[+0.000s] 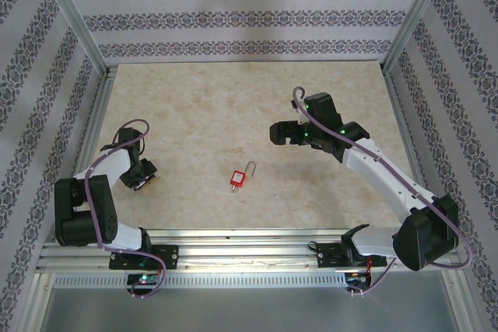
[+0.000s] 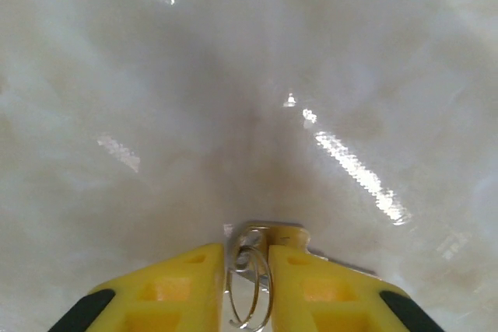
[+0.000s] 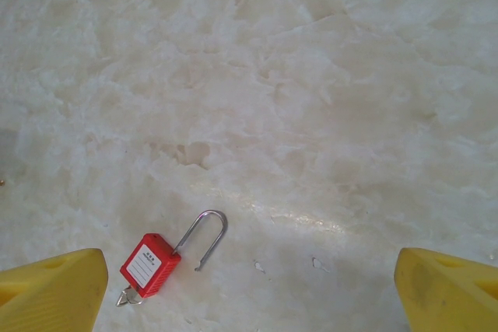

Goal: Unlock with the key

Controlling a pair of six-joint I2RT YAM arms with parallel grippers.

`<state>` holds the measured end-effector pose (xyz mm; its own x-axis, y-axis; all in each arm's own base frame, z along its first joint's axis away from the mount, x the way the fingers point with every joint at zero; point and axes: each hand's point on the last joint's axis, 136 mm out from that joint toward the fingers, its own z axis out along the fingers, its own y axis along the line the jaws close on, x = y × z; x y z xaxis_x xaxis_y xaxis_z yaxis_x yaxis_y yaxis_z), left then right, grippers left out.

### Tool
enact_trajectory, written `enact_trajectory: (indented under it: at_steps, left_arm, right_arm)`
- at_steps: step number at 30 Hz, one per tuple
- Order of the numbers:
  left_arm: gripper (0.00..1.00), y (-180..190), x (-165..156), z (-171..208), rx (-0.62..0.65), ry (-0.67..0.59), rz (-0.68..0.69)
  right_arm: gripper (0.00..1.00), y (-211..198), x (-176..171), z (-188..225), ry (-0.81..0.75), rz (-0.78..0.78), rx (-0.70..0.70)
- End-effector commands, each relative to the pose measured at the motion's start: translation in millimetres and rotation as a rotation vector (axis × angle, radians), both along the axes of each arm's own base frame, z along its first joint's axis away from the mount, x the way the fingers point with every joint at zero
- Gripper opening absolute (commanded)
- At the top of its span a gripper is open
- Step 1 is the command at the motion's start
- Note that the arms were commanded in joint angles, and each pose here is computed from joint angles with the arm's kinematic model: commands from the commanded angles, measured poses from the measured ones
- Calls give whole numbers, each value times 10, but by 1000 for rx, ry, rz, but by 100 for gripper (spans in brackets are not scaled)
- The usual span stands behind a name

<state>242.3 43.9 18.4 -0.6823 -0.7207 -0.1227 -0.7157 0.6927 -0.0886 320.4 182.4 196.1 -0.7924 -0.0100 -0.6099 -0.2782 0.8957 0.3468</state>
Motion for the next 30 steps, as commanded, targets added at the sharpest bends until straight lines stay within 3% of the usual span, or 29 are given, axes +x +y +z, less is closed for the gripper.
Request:
enact_trajectory:
  at_steps: [1, 6, 10, 13, 16, 20, 24, 27, 30]
  left_arm:
    - [18, 39, 39, 65, 9, -34, -5]
    - [0, 8, 58, 93, -10, -48, -9]
    - [0, -53, 112, 201, -40, -97, -20]
    - [0, -191, 279, 458, -103, -233, -55]
    - [0, -435, 515, 911, -197, -453, -115]
    - [0, -946, 767, 1644, -278, -719, -276]
    - [0, -1472, 904, 2309, -340, -972, -405]
    - [0, -1821, 964, 2628, -379, -1093, -506]
    - [0, -2156, 967, 2688, -359, -1114, -646]
  right_arm:
    - [94, 71, 7, -18, 3, 11, 17]
    - [94, 74, 18, -30, 7, 6, 17]
    - [94, 107, 8, -20, 12, 9, 32]
    - [95, 146, -4, 9, 31, -3, 59]
    - [96, 215, -4, 63, 73, -40, 124]
    - [96, 460, -24, 207, 128, -71, 309]
    - [96, 764, 18, 328, 244, -158, 668]
    - [95, 965, 34, 424, 314, -187, 827]
    - [95, 1119, -4, 442, 365, -209, 859]
